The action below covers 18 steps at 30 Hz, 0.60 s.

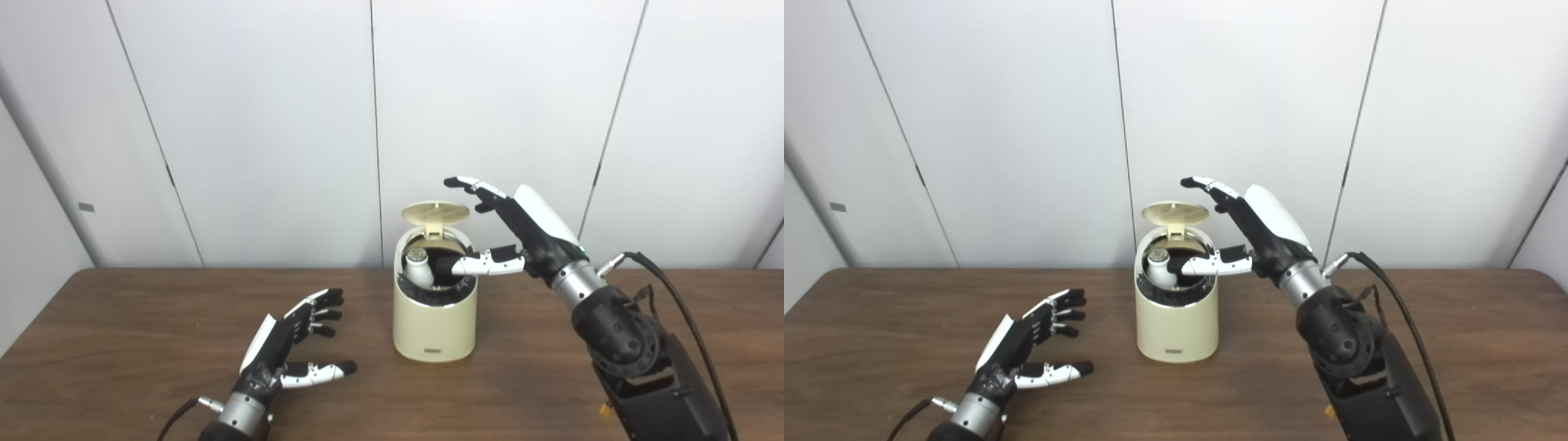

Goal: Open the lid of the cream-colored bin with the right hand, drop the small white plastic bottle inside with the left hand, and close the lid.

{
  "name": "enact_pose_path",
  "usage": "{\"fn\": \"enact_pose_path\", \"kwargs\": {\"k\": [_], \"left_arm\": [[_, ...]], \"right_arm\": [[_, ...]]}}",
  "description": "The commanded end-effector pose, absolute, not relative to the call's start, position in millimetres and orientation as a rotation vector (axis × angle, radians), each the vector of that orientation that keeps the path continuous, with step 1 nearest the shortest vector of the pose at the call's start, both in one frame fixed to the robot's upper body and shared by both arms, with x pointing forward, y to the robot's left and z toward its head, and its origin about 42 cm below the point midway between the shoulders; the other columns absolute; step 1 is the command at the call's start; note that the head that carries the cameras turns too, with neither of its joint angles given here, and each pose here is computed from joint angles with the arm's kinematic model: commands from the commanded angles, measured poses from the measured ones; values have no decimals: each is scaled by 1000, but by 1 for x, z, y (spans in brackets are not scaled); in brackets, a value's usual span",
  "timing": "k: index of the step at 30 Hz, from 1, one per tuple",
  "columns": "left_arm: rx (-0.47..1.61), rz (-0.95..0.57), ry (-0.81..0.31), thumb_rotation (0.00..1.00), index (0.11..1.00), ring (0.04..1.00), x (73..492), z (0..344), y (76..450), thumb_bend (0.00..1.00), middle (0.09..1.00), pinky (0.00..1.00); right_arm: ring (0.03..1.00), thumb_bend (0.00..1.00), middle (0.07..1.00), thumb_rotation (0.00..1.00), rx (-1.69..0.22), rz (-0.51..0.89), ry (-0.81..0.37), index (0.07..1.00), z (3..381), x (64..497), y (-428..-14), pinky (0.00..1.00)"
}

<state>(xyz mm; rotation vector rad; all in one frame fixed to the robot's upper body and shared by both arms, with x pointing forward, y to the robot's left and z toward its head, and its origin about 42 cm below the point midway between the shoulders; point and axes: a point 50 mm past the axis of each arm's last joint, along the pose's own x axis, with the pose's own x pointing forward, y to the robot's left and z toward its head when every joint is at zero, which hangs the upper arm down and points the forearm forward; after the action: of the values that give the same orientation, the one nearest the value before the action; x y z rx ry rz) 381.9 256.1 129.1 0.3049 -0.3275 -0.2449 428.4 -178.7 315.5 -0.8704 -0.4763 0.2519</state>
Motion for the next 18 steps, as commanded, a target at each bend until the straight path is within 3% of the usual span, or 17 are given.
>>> {"fn": "enact_pose_path", "kwargs": {"k": [1,11,18], "left_arm": [[294,-242,-367,67,877,801,387,136,252,787,851,694],[290,-255,-359,47,889,799,384,134,243,776,844,688],[283,-248,-366,34,879,792,385,136,240,773,843,682]], "right_arm": [[922,664,923,540,-920,239,-556,910,347,433,-175,850],[904,694,908,566,-991,244,-536,904,351,440,-173,797],[906,680,891,554,-1029,266,-571,865,360,437,-173,812]]}}
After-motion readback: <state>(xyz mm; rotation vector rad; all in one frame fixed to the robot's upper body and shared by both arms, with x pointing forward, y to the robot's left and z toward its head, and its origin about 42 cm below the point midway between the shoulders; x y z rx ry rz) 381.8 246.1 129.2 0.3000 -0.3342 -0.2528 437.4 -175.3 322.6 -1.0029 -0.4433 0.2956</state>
